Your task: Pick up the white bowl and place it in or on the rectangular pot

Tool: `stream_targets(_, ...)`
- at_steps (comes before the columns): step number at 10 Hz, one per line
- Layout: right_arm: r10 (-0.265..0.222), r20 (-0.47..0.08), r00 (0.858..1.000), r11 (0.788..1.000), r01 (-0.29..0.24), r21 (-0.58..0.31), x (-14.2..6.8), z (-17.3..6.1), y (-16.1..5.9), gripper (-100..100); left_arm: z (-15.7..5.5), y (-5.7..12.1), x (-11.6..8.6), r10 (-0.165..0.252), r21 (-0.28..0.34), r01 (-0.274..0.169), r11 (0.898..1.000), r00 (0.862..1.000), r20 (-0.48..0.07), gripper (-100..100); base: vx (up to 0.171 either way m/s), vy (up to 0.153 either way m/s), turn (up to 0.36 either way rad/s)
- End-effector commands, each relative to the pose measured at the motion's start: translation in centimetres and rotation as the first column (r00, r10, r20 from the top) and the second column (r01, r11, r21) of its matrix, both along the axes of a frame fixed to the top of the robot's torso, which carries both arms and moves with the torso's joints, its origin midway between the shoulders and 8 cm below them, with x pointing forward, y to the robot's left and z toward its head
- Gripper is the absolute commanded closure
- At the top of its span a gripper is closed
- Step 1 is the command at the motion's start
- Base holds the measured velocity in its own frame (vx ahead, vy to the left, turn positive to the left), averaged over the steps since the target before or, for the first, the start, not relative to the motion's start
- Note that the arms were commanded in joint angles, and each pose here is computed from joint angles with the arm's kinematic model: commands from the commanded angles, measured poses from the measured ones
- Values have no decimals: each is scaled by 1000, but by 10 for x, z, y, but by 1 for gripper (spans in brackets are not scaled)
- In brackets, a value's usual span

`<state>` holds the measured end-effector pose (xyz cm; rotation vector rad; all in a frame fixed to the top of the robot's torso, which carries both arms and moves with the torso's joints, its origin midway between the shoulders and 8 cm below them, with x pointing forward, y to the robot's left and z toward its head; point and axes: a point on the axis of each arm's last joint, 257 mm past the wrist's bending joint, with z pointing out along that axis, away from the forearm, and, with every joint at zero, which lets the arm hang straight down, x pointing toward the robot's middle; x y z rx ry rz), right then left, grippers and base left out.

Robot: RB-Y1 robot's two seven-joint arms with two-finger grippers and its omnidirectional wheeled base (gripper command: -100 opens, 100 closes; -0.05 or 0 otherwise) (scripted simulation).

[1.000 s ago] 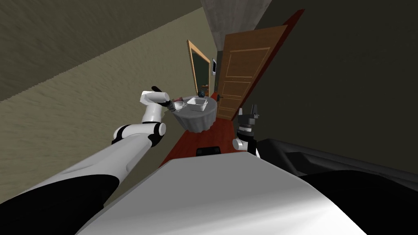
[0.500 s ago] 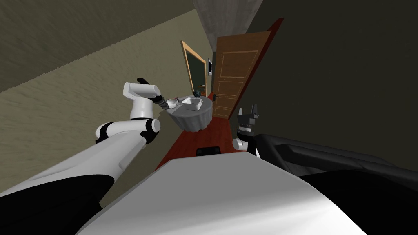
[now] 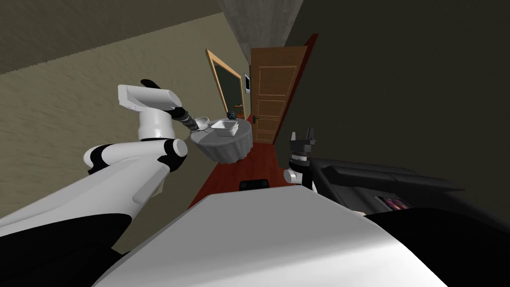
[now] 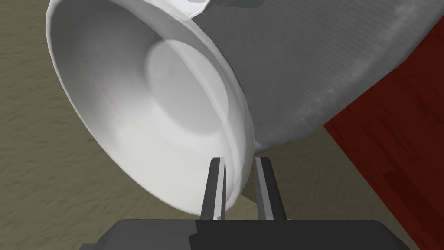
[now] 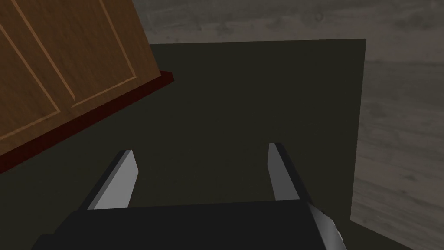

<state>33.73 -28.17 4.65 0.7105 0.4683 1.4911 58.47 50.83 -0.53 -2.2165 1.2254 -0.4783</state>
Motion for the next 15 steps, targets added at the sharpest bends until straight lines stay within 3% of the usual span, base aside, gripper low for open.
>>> stream_targets(1, 0, 0, 1000, 1000, 0, 0, 0, 0, 0, 0, 14, -3, -4, -8, -23, 8, 1000, 1000, -1, 100, 80, -48, -361)
stream_targets(3, 0, 0, 1000, 1000, 0, 0, 0, 0, 0, 0, 23, -9, -5, -34, -36, 34, 999, 999, -3, 100, 120, -35, -202)
stream_targets(7, 0, 0, 1000, 1000, 0, 0, 0, 0, 0, 0, 23, -32, 2, -135, -44, 134, 990, 991, -19, 100, 136, 18, -229)
stream_targets(8, 0, 0, 1000, 1000, 0, 0, 0, 0, 0, 0, 24, -29, 0, -116, -47, 115, 992, 993, -15, 100, 62, 9, -45)
stream_targets(9, 0, 0, 1000, 1000, 0, 0, 0, 0, 0, 0, 24, -31, 0, -122, -47, 121, 992, 992, -15, -100, 14, 0, 0)
stream_targets(13, 0, 0, 1000, 1000, 0, 0, 0, 0, 0, 0, 24, -31, 0, -121, -47, 121, 992, 992, -15, -100, 2, 0, 0)
stream_targets(14, 0, 0, 1000, 1000, 0, 0, 0, 0, 0, 0, 24, -31, 0, -121, -47, 121, 992, 992, -15, 0, 0, 0, 0)
stream_targets(15, 0, 0, 1000, 1000, 0, 0, 0, 0, 0, 0, 31, -7, -12, -85, -45, 84, 995, 996, -21, -100, -3, -8, -228)
